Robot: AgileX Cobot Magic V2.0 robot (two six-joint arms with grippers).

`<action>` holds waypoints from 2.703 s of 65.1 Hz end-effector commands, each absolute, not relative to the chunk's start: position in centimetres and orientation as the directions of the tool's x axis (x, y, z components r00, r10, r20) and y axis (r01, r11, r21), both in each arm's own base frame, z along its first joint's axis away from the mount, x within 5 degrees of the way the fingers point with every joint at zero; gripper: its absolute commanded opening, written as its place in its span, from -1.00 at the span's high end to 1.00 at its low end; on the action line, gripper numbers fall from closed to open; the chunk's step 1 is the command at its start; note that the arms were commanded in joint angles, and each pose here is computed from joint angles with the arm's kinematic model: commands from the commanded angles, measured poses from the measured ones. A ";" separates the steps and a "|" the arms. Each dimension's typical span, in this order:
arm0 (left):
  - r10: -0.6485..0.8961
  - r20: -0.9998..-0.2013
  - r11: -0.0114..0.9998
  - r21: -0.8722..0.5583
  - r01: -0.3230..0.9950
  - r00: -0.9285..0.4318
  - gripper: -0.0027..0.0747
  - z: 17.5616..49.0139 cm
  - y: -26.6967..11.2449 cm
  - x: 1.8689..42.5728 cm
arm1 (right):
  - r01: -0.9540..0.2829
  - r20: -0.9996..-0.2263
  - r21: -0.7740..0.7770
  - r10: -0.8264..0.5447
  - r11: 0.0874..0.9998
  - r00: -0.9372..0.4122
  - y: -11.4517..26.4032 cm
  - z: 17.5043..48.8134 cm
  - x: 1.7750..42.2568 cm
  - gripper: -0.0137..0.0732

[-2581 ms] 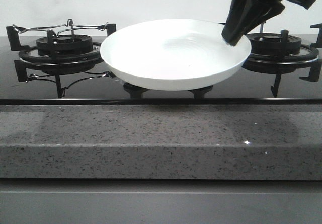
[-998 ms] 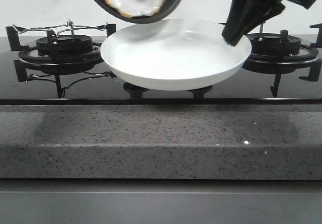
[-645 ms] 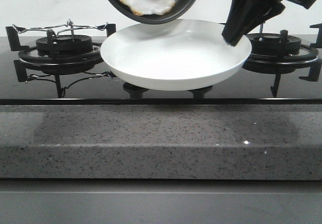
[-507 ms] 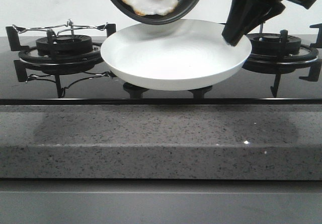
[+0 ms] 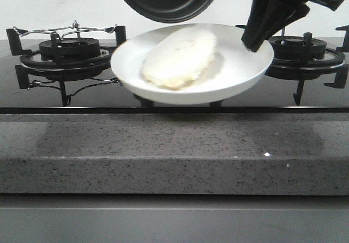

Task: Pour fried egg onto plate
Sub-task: 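Tip the pan over the held plate with the left gripper, sliding the egg out, then carry the empty pan back and lower it onto its burner with the left gripper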

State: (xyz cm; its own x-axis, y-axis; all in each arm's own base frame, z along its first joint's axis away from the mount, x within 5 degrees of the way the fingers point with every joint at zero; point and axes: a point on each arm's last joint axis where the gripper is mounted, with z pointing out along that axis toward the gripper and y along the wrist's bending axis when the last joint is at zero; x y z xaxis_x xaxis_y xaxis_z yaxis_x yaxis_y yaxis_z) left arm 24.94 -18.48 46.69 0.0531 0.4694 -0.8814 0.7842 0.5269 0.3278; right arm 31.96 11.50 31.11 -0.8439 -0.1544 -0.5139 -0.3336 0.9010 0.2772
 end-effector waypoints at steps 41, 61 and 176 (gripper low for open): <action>-0.166 -0.966 0.687 -0.258 0.679 -0.199 0.98 50.8 -10.6 27.6 | -0.348 -0.607 0.295 -0.107 0.890 -0.788 11.5 33.9 31.4 0.84; -0.498 -0.707 0.441 -0.706 0.555 -0.503 0.98 47.0 -2.4 33.9 | -0.348 -0.607 0.295 -0.107 0.890 -0.788 11.5 33.9 31.4 0.84; -0.668 -0.365 0.442 -0.896 0.049 -0.649 0.91 33.0 7.4 41.8 | -0.348 -0.607 0.295 -0.107 0.890 -0.788 11.5 33.9 31.4 0.84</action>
